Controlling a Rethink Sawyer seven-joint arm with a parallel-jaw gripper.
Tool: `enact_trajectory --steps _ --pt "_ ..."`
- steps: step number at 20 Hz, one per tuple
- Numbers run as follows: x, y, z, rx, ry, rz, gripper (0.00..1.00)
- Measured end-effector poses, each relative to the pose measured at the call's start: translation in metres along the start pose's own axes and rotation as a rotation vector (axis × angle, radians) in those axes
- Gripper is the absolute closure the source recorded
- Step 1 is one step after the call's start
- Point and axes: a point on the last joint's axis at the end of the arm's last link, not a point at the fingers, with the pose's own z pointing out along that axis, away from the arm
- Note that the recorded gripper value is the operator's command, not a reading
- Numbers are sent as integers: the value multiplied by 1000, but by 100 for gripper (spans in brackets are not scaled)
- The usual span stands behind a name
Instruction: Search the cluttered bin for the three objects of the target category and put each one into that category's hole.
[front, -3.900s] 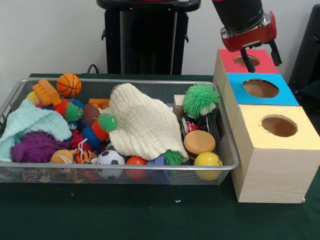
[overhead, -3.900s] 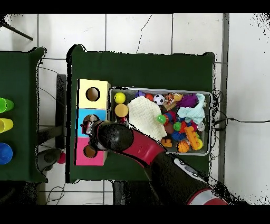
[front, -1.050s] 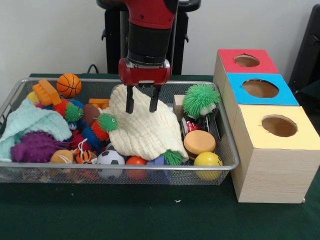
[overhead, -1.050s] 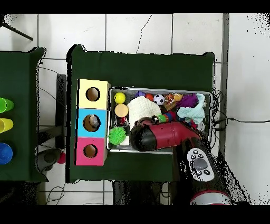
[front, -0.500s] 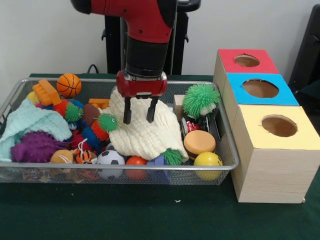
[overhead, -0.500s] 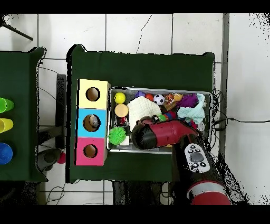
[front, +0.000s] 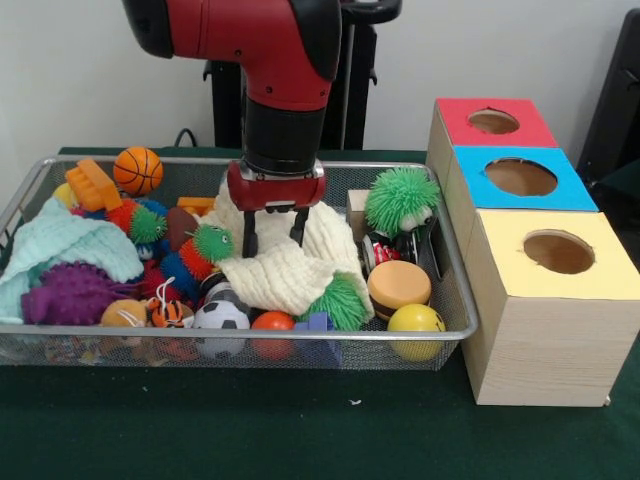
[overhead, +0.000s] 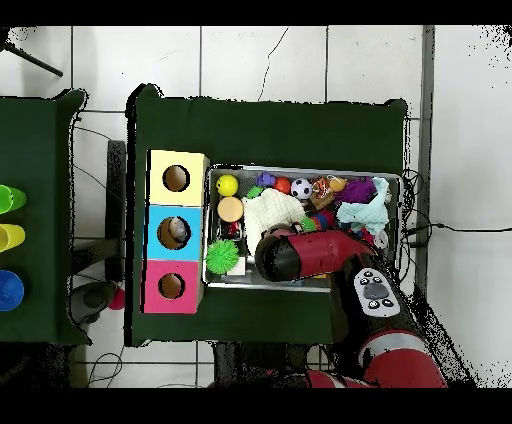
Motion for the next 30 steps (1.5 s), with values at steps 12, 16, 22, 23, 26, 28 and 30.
enact_trajectory --steps 12,16,22,23,26,28,30 --pt "-4 -21 8 -48 -12 136 100" --pt "-3 -32 8 -88 -21 215 100" --pt "-6 -31 -3 -209 -42 354 100" --pt "-7 -30 -4 -220 -44 366 100" --pt "-10 -27 -18 -297 -49 441 100" --pt "-13 -23 -32 -353 -37 485 100" --pt "-14 -20 -41 -377 -24 495 100"
